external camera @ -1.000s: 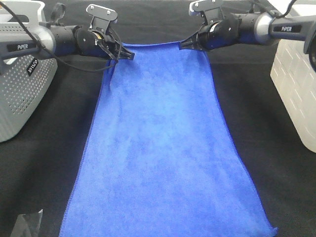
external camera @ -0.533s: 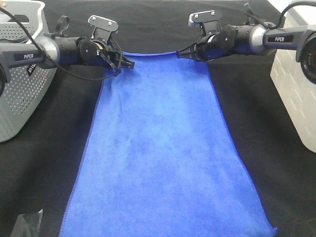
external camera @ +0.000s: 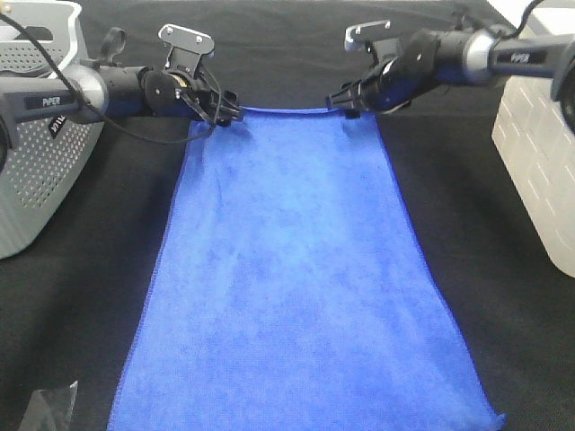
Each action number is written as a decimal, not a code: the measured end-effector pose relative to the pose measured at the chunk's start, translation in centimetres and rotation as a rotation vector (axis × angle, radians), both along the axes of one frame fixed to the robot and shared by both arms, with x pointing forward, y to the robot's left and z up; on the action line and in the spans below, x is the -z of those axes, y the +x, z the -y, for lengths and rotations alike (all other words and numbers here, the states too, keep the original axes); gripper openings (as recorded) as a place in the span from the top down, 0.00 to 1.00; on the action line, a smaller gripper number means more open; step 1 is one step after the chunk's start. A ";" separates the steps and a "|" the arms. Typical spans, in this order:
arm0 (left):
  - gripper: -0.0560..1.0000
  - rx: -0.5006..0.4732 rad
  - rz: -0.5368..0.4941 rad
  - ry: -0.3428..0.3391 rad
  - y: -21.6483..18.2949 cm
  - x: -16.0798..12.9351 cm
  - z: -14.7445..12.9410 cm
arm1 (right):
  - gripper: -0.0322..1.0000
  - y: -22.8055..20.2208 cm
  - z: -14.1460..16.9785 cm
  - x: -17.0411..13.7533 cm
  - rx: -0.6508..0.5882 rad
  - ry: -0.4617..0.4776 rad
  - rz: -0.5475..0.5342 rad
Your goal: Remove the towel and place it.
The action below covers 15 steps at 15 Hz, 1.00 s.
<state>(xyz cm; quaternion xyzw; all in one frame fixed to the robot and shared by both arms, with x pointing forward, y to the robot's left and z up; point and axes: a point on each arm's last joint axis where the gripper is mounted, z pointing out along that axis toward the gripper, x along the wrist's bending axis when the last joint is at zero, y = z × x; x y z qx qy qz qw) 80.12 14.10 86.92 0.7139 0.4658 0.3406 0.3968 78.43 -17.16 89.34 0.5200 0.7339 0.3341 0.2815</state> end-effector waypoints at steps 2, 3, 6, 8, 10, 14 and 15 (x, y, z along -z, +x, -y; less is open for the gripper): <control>0.20 0.015 -0.028 0.005 -0.3 -2.6 0.1 | 0.32 -0.4 0.2 -3.8 -0.006 -0.003 0.013; 0.20 0.027 -0.055 0.011 -0.6 -4.2 0.1 | 0.32 -0.9 0.3 -5.9 -0.010 -0.003 0.006; 0.20 0.075 -0.199 0.045 -2.7 -9.8 -0.1 | 0.32 -3.1 0.6 -10.1 -0.030 -0.023 -0.111; 0.20 0.100 -0.324 0.060 -4.7 -13.2 -0.4 | 0.32 -5.2 0.9 -12.5 -0.047 -0.049 -0.245; 0.20 0.096 -0.475 0.073 -7.6 -17.1 -1.1 | 0.32 -8.6 1.6 -16.0 -0.049 -0.069 -0.415; 0.20 -0.033 -0.577 0.115 -10.4 -21.2 -3.5 | 0.32 -12.1 2.7 -21.6 -0.003 -0.078 -0.427; 0.20 -0.093 -0.612 0.113 -10.4 -21.2 -5.0 | 0.32 -12.7 3.2 -22.8 0.027 -0.083 -0.404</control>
